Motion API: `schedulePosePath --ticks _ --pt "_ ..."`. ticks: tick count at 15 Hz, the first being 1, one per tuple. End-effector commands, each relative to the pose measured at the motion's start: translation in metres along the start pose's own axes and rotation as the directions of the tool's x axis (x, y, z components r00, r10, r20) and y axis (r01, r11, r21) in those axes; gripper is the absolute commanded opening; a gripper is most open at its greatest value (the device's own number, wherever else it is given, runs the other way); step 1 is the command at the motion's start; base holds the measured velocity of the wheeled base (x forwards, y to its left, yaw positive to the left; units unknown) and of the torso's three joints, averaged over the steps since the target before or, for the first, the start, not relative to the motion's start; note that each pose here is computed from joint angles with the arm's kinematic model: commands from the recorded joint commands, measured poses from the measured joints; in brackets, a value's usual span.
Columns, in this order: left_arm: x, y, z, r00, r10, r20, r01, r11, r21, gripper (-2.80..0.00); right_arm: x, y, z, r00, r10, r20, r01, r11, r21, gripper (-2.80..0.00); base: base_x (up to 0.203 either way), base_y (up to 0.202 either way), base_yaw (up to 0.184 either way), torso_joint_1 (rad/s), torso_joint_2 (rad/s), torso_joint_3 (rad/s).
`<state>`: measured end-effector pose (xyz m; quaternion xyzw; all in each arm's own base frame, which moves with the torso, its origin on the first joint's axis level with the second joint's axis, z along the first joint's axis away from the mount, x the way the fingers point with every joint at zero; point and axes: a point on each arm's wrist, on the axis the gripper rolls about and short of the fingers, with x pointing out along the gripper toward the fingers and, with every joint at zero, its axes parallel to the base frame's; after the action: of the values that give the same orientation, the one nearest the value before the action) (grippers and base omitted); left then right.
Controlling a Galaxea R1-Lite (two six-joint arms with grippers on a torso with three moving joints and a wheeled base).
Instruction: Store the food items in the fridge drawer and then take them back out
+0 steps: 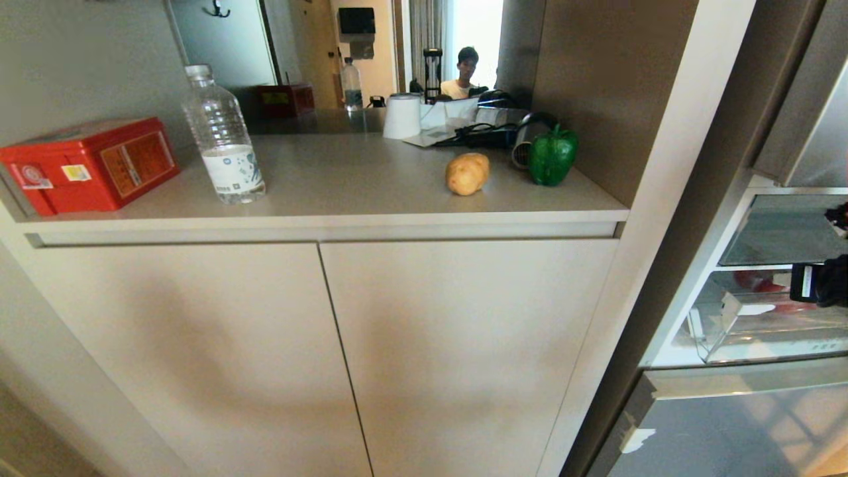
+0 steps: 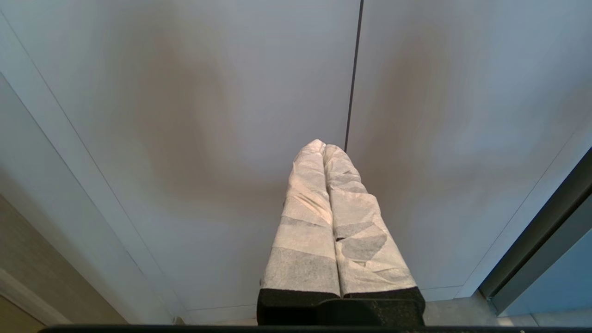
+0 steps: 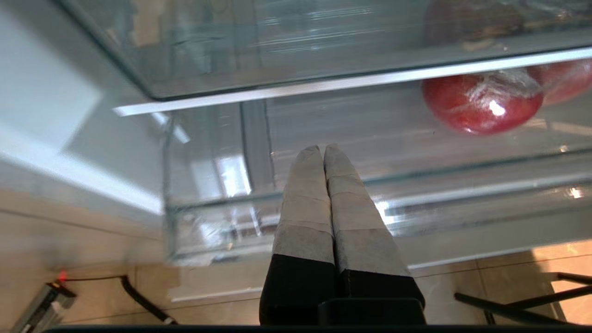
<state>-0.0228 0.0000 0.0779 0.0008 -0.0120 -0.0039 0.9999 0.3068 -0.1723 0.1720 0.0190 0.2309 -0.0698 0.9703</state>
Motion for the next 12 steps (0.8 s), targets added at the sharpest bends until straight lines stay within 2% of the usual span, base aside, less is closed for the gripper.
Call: schedulePosePath --ticks 1,5,12 --pt "0.001 0.0 -0.003 1.0 0.0 -0.01 0.0 1.0 0.0 -2.8 0.013 -0.003 -0.005 1.0 0.008 -0.022 -0.007 1.0 0.005 -2.8 0.0 0.0 0.0 0.0 0.0 0.0" --pt "0.001 0.0 -0.003 1.0 0.0 -0.01 0.0 1.0 0.0 -2.8 0.025 -0.007 -0.007 0.999 0.01 -0.032 -0.009 1.0 0.006 -2.8 0.0 0.0 0.0 0.0 0.0 0.0" --pt "0.001 0.0 -0.003 1.0 0.0 -0.01 0.0 1.0 0.0 -2.8 0.02 -0.015 -0.017 0.998 -0.009 -0.057 0.01 1.0 0.009 -2.8 0.0 0.0 0.0 0.0 0.0 0.0"
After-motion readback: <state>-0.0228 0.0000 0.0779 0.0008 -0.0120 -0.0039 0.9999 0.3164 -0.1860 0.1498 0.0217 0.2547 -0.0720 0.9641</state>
